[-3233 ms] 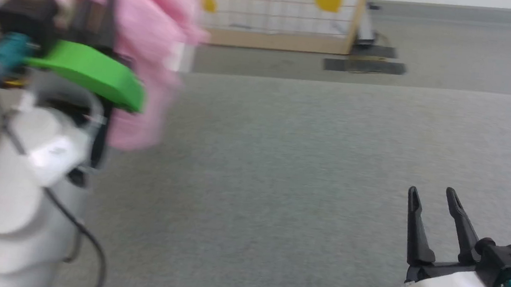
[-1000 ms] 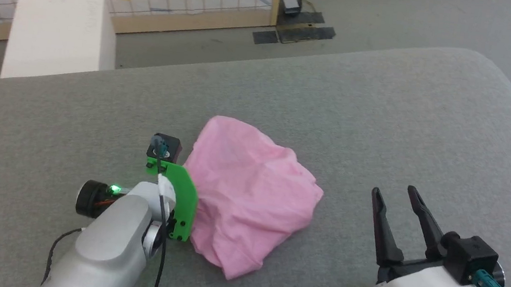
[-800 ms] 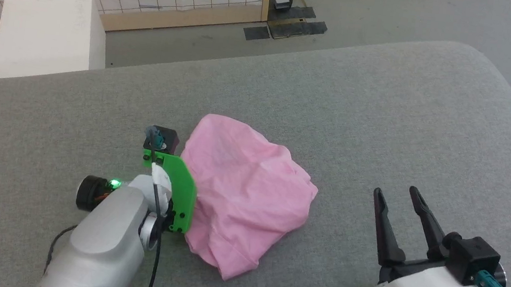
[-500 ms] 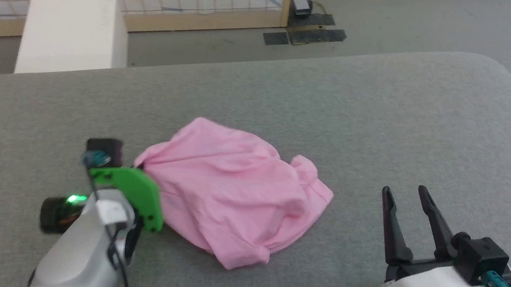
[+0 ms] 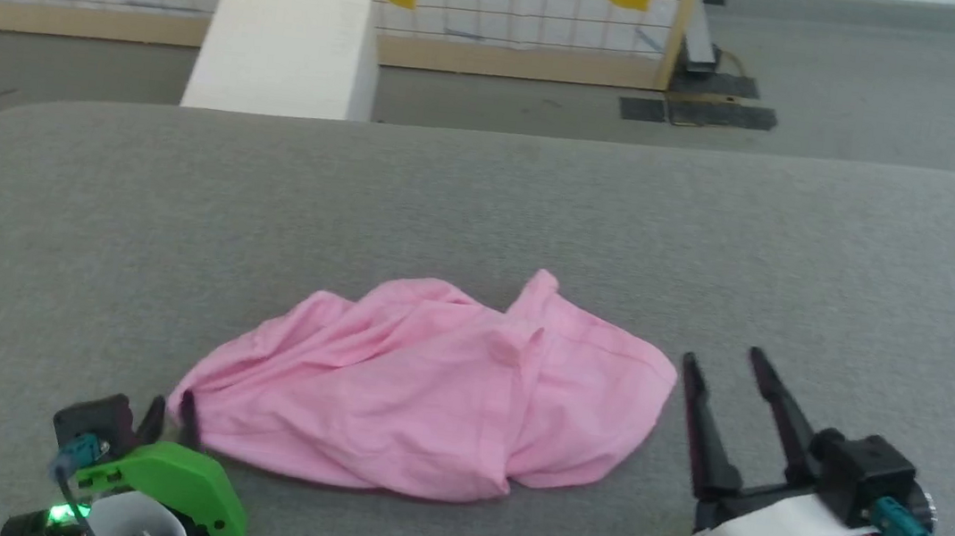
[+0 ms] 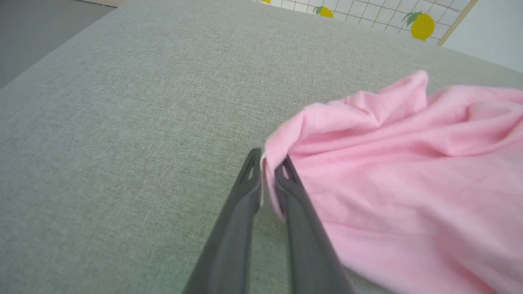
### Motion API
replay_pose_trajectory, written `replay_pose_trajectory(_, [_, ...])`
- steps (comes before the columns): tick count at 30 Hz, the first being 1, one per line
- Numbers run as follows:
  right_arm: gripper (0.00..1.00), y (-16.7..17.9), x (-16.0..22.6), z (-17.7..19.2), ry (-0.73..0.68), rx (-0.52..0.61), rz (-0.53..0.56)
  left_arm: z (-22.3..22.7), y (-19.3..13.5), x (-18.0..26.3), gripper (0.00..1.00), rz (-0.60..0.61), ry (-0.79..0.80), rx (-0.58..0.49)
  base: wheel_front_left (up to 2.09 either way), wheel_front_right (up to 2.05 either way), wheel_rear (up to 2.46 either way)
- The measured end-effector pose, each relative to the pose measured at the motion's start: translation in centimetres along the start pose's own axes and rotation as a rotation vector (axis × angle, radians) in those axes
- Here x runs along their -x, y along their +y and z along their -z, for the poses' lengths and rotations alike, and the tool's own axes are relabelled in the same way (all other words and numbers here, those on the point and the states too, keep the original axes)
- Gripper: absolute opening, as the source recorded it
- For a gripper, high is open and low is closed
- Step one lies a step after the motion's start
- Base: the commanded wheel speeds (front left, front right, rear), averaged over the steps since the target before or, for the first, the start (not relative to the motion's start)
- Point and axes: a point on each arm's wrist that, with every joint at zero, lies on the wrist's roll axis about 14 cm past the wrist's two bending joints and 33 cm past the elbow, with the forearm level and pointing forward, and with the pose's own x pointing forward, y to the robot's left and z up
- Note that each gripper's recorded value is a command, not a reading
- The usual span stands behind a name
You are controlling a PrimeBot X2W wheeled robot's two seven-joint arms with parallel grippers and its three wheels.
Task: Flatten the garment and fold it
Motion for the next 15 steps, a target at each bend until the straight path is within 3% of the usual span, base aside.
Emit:
replay_pose_trajectory(4, [1.00,4.3,-0.7,2.3,0.120,-0.030,-0.129,-2.1,0.9,1.3,1.00,-0.034,-0.142,0.044,0.00,0.00,0.00])
replay_pose_trajectory(7, [1.00,8.8,0.0,6.3,0.337,-0.057,-0.264,-3.4,1.7,2.2,1.00,-0.056,-0.223,0.031,0.00,0.00,0.00])
replay_pose_trajectory(10, [1.00,11.0,1.1,8.8,0.492,-0.063,-0.335,-4.3,1.8,2.9,1.00,-0.070,-0.266,0.043,0.00,0.00,0.00])
replay_pose_trajectory(15, [1.00,12.7,1.9,10.6,0.621,-0.046,-0.399,-5.3,2.1,3.8,1.00,-0.075,-0.319,0.034,0.00,0.00,0.00])
